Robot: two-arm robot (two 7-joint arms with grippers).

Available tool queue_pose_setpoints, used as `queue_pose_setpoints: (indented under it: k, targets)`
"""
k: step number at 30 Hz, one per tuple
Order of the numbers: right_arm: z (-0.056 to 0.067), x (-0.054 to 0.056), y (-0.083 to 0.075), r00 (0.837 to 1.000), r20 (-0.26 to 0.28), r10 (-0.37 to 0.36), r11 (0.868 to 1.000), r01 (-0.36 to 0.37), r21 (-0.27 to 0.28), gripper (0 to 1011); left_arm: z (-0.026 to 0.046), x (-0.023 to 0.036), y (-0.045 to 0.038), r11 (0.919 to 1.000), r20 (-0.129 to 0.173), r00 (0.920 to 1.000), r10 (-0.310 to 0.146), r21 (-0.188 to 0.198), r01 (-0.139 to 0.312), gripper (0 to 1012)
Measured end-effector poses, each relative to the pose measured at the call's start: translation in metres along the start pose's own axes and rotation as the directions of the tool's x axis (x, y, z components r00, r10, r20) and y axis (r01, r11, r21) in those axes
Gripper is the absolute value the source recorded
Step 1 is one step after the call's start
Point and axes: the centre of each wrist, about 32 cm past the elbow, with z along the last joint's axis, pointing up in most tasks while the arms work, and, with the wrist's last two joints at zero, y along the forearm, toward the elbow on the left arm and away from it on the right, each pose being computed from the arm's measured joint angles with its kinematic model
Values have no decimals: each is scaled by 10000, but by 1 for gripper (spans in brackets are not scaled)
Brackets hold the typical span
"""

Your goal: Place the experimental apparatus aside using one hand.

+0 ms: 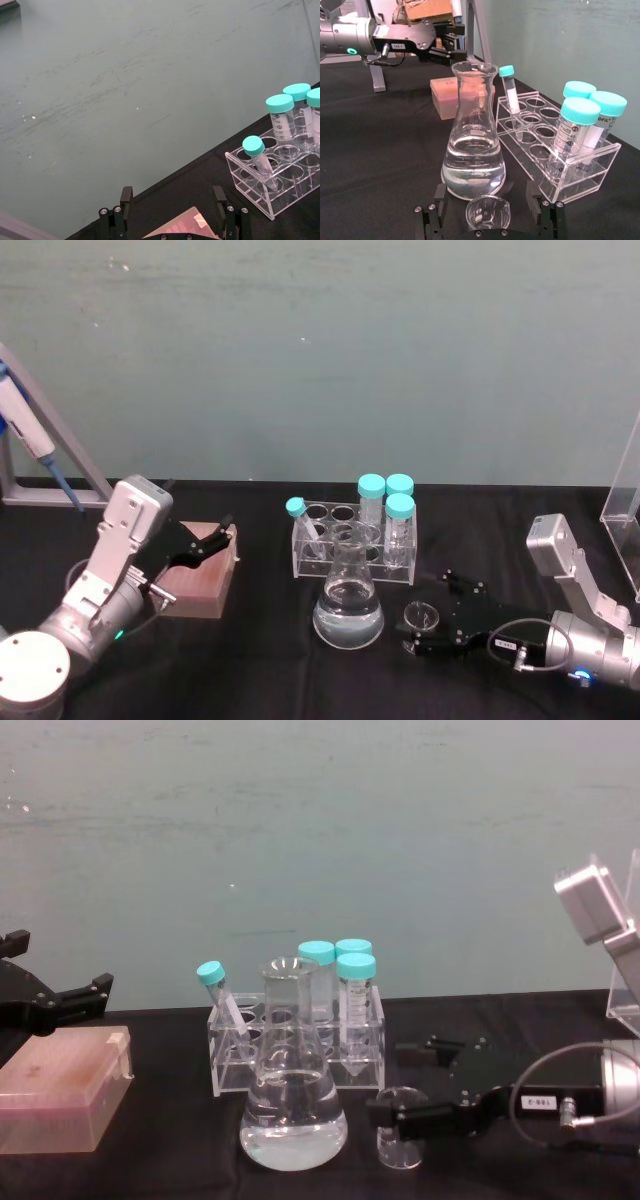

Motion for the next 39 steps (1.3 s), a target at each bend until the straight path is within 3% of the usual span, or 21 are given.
queue_pose_setpoints:
  k: [39]
  targets:
    - [-50,53,62,9996,-116,256,9982,-262,-539,1000,0,0,0,10000,0,10000,0,-1,0,1000]
